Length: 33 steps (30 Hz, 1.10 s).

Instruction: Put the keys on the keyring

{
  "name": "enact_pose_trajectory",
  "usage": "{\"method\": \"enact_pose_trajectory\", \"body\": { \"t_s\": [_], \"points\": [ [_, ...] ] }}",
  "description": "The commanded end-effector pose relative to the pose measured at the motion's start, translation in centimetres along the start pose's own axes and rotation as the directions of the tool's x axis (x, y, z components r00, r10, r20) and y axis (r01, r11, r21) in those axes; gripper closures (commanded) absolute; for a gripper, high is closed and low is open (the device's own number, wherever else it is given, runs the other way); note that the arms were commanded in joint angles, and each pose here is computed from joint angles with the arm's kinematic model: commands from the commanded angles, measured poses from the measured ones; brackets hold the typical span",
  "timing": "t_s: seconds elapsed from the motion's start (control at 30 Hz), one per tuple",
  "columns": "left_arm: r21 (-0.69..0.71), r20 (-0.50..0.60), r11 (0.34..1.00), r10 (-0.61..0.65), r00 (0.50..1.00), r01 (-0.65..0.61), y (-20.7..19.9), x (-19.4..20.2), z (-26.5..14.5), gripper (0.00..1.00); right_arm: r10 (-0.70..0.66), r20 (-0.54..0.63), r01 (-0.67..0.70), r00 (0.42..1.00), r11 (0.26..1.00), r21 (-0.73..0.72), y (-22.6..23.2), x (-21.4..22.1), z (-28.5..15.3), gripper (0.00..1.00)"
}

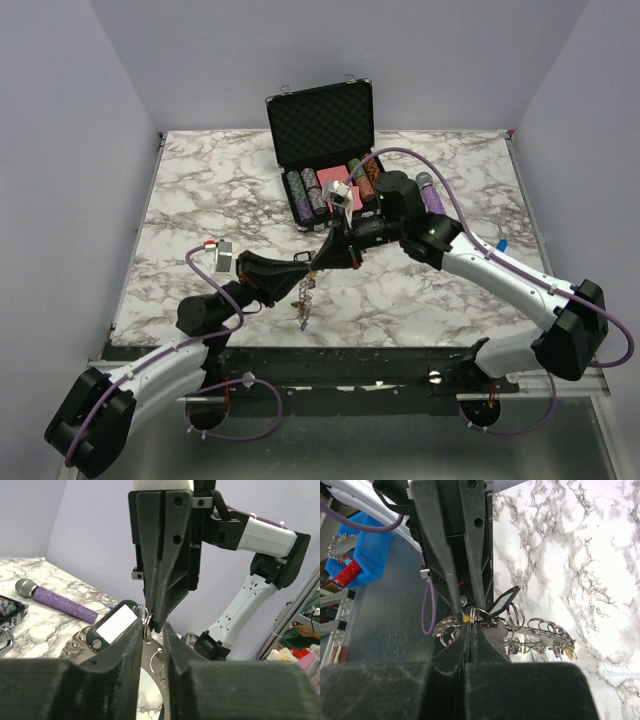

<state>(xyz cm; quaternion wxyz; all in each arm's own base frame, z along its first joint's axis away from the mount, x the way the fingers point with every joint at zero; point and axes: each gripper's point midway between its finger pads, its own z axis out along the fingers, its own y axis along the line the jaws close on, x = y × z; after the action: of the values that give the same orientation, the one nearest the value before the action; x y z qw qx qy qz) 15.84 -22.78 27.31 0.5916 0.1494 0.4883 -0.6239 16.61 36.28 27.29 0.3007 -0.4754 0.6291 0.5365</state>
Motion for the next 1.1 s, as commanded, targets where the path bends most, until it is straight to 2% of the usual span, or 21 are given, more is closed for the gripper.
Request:
{"method": "enact_pose_trajectory", "body": {
  "t_s": [0.0, 0.23, 0.37, 0.53, 0.6, 0.83, 1.07],
  "points": [
    [0.110, 0.098, 0.989, 0.086, 0.992, -0.096, -2.8, -1.2, -1.8, 0.63, 0.014, 0.010, -0.014, 1.000, 0.999, 0.034, -0.8, -0.4, -0.6, 1.00],
    [0.077, 0.082, 0.990, 0.114, 0.990, -0.121, -2.6, -0.8, -2.7, 0.50, 0.006, -0.002, -0.006, 1.000, 0.999, 0.035, -1.1, 0.3, -1.1, 1.00],
    [-0.003, 0.034, 0.985, 0.172, 0.984, -0.172, -1.3, -0.7, -2.8, 0.45, -0.025, -0.034, 0.026, 0.999, 1.000, 0.010, -0.5, 1.2, -1.5, 1.00],
    [-0.237, -0.050, 0.956, 0.163, 0.985, -0.171, 2.0, -1.4, -2.9, 0.35, -0.167, -0.100, 0.165, 0.981, 0.986, -0.027, -0.2, 2.2, -2.3, 1.00],
    [-0.282, -0.080, 0.946, 0.144, 0.986, -0.161, 2.6, -1.4, -2.9, 0.30, -0.220, -0.137, 0.215, 0.966, 0.975, -0.053, 0.2, 2.7, -2.8, 0.99],
    [-0.279, -0.205, 0.953, 0.064, 0.977, -0.121, 2.4, -0.7, -1.5, 0.26, -0.316, -0.194, 0.303, 0.929, 0.948, -0.095, 0.4, 3.6, -3.5, 1.00],
    [-0.212, -0.234, 0.977, -0.061, 0.970, 0.011, 2.2, -0.1, -0.1, 0.21, -0.339, -0.210, 0.319, 0.917, 0.940, -0.122, 0.6, 4.3, -3.8, 1.00]
  ]
}}
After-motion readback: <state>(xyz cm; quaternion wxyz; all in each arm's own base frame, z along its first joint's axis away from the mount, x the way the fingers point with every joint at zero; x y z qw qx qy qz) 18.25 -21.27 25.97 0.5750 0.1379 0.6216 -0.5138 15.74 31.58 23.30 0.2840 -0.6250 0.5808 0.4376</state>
